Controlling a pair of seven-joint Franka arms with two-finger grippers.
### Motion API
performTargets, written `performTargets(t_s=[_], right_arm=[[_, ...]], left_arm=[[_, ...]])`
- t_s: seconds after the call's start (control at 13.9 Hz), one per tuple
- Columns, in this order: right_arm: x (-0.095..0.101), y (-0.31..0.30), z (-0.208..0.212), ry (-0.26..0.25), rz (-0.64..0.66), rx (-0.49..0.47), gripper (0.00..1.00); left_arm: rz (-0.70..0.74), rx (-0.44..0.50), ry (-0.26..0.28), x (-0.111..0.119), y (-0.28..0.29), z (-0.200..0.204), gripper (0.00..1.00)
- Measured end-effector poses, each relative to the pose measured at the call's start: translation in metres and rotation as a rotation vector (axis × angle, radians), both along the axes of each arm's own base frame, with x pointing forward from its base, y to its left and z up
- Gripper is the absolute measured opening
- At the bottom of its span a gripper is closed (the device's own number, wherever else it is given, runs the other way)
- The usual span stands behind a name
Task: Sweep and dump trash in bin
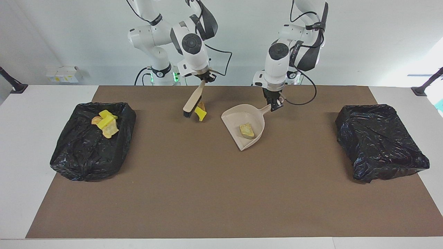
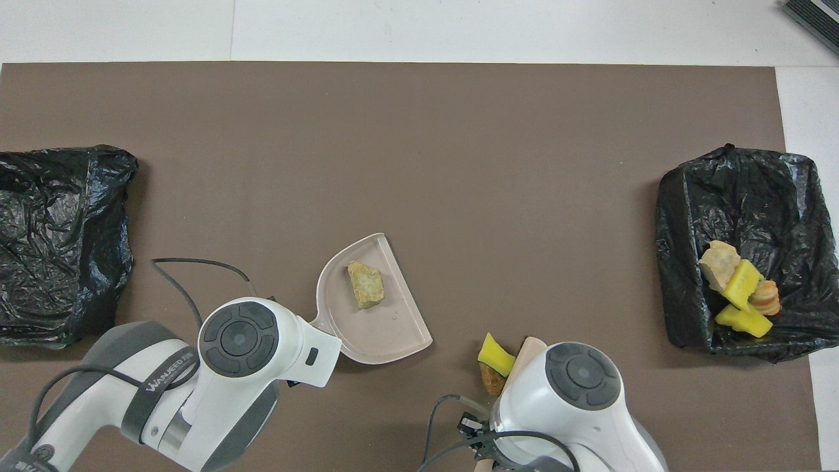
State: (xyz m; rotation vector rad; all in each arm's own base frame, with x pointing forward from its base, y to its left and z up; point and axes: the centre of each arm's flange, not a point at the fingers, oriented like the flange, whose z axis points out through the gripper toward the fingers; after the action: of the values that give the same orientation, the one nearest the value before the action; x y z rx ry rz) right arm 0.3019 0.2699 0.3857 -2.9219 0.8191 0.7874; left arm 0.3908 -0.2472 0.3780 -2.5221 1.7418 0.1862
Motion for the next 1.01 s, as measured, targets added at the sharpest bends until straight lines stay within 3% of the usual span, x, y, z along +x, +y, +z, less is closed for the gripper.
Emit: performTargets(t_s=[0.22, 0.5, 0.72, 1.01], right_arm=[[-0.027, 0.015, -0.035, -0.068, -0.017, -0.003, 0.26], [-0.023, 0.017, -0.047, -0.105, -0.039, 0.009, 0.26], [-0.006, 0.016, -0.046, -0.109, -0.046, 0.027, 0.26], [0.047, 0.008, -0.044, -0.168, -0.048, 0.032, 0.26]], left_arm=[[0.0, 0.0, 0.0, 0.0, 0.0, 0.0, 0.32], [0.0, 0.0, 0.0, 0.0, 0.0, 0.0, 0.32], [0.001, 0.0, 0.0, 0.0, 0.0, 0.0, 0.32], [0.003, 0.0, 0.0, 0.0, 0.001, 0.0, 0.32]])
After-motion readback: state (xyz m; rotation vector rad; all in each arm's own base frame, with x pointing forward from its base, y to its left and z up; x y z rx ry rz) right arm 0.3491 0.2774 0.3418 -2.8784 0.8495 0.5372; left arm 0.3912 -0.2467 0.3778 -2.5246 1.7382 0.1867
